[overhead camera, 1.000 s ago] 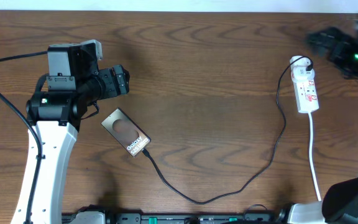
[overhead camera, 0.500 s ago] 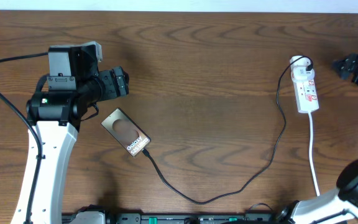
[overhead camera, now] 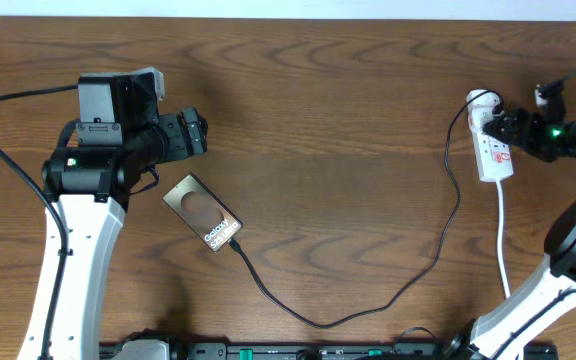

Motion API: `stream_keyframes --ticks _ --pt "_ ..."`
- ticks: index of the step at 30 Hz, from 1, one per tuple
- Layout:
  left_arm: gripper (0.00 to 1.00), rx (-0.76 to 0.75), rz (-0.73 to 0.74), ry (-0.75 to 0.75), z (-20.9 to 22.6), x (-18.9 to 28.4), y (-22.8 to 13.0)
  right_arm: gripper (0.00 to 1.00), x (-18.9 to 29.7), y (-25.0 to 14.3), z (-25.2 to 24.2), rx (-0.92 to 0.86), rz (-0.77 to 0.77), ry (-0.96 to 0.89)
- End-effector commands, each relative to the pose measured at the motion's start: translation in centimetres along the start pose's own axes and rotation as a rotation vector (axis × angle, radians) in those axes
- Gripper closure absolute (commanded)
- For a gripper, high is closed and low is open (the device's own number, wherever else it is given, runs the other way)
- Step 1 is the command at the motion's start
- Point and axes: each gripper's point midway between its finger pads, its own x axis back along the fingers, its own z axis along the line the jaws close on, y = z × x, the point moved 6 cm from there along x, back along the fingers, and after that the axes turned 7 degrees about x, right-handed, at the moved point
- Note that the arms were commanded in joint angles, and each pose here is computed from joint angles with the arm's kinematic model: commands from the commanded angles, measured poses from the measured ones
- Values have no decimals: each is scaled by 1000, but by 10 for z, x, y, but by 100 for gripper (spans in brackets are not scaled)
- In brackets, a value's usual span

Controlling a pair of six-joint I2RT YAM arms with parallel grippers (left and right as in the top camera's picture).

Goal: Plug charger to phone and switch on socket
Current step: 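Press down the orange switch beside the plugged adapter with the right gripper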

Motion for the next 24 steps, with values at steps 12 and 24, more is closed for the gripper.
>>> stream_keyframes --ticks 12,24 --pt "11 -11 -13 3 -2 3 4 9 -9 14 -2 99 -43 -20" --pt "11 -11 -13 3 -2 3 4 9 -9 20 -2 57 -69 -22"
